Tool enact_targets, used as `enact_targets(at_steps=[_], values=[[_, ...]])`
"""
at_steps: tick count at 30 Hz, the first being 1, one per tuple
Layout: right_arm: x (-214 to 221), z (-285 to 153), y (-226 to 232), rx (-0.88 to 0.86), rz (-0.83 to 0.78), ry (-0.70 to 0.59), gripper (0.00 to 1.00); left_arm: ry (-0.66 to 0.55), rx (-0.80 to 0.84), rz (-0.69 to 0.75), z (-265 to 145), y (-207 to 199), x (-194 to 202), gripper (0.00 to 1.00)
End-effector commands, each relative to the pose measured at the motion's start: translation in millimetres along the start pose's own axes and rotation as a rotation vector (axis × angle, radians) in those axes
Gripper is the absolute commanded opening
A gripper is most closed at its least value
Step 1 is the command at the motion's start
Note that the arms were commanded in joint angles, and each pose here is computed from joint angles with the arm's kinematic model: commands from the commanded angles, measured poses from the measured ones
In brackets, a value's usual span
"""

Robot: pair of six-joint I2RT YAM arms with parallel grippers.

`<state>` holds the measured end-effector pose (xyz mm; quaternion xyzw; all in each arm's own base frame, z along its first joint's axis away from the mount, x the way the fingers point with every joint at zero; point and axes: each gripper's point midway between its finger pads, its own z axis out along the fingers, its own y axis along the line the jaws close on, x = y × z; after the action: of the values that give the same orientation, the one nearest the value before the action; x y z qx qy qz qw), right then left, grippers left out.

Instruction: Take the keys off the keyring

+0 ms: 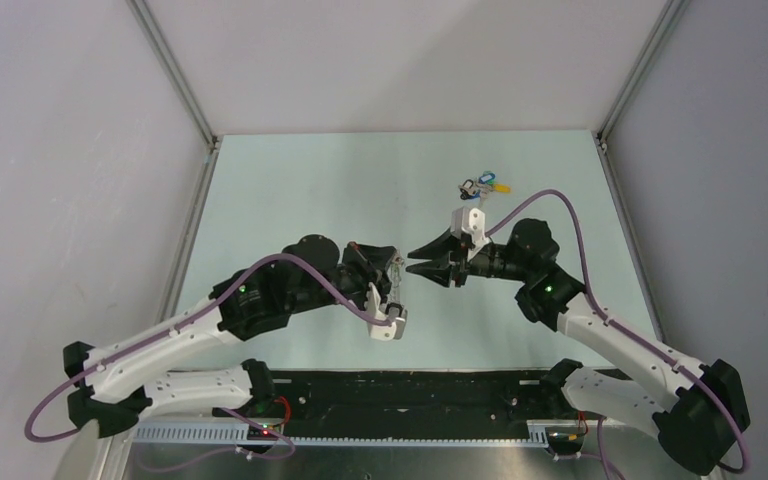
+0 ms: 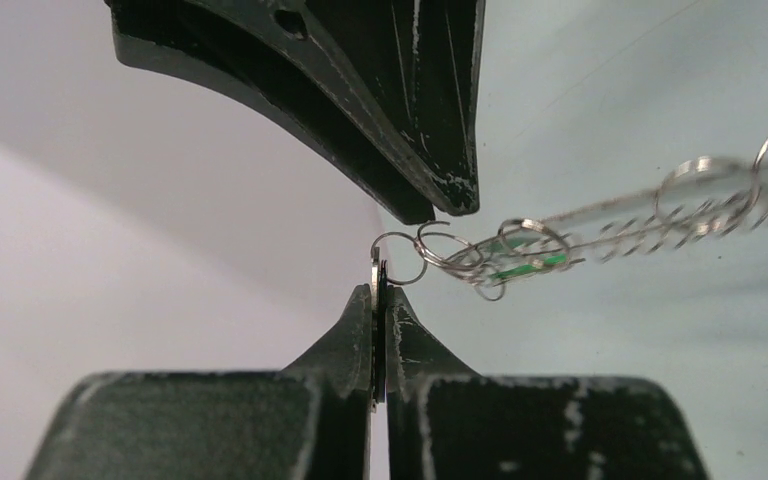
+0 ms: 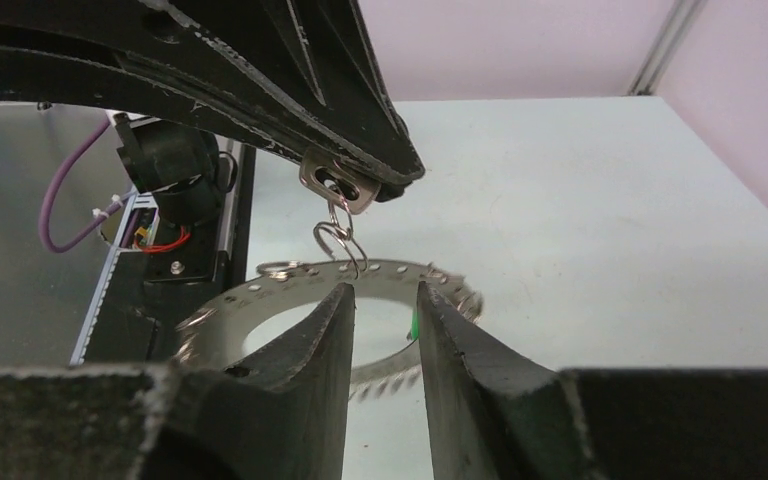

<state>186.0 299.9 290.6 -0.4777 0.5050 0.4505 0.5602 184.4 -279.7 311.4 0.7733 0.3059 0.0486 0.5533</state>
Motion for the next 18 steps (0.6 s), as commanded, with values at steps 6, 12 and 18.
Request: enact_targets(at_steps=[6,12,18], values=[[-24.1,9.3,14.7,-0.065,-0.149,-0.089,0.34,-0.095,-0.096,-0.016,-10.9,23.2,-17.6,0.00],[-25.3,14.5,24.8,-0.109,-0.153,-0.104,0.32,-0.093,-0.094,-0.016,-10.4,21.7,-16.8,0.00],[-25.5,16.0,30.3,-0.133,-0.154,-0.107,0.28,-0.098,-0.097,-0.016,-11.3,22.1,-17.8,0.00]])
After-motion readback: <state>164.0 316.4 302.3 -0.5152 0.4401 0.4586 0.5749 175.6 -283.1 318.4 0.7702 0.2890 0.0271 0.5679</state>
